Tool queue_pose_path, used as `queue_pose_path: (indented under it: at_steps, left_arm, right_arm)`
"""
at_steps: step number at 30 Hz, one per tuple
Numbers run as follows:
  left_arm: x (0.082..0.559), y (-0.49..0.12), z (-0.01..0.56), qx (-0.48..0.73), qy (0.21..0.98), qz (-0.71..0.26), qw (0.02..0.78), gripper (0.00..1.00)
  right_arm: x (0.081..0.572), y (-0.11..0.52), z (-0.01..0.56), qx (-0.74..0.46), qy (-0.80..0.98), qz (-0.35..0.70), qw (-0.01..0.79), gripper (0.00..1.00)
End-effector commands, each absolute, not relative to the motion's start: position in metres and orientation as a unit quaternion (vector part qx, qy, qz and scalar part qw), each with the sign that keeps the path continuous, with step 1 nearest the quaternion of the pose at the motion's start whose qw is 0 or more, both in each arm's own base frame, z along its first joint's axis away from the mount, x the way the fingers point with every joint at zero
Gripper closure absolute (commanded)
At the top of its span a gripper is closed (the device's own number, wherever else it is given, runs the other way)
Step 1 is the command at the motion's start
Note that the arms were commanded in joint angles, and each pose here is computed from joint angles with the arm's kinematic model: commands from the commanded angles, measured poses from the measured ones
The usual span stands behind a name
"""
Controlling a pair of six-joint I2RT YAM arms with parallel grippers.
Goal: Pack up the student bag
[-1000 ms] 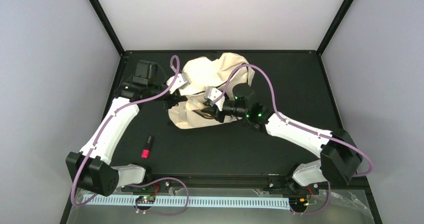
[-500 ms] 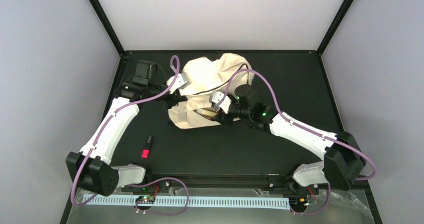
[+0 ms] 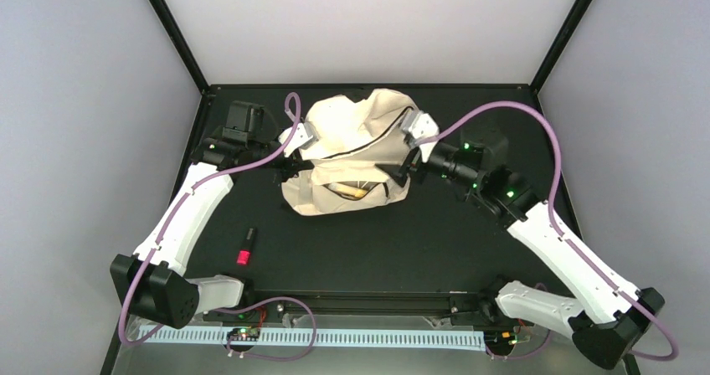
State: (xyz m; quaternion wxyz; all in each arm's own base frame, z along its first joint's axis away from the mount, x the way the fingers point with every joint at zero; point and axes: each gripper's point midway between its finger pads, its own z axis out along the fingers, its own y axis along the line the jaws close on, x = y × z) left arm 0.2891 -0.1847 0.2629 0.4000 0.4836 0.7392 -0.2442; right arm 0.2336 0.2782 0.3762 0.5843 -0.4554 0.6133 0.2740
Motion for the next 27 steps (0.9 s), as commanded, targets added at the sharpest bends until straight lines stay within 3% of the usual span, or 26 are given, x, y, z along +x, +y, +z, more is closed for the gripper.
queue_pose_path:
  at_steps: [1,6,19,23,25,27]
  left_arm:
    - [0.294,-0.185,0.291,0.49,0.714,-0.235,0.441,0.98]
    - [0.294,-0.184,0.292,0.49,0.713,-0.235,0.443,0.98]
    - [0.291,-0.185,0.29,0.505,0.701,-0.23,0.447,0.98]
    - [0.291,-0.185,0.291,0.506,0.703,-0.23,0.445,0.98]
    - [0.29,-0.184,0.291,0.506,0.703,-0.229,0.444,0.98]
    - [0.29,-0.184,0.29,0.504,0.706,-0.228,0.442,0.98]
  right_arm:
    - [0.286,0.222,0.369,-0.357,0.695,0.191,0.594,0.0]
    - [0.324,0.19,0.359,-0.321,0.722,0.174,0.588,0.01]
    - [0.361,0.211,0.352,-0.409,0.67,0.251,0.566,0.06]
    - [0.365,0.223,0.342,-0.422,0.676,0.289,0.531,0.23]
    - [0.363,0.227,0.342,-0.424,0.672,0.304,0.525,0.46]
    - [0.361,0.228,0.342,-0.422,0.67,0.315,0.523,0.61]
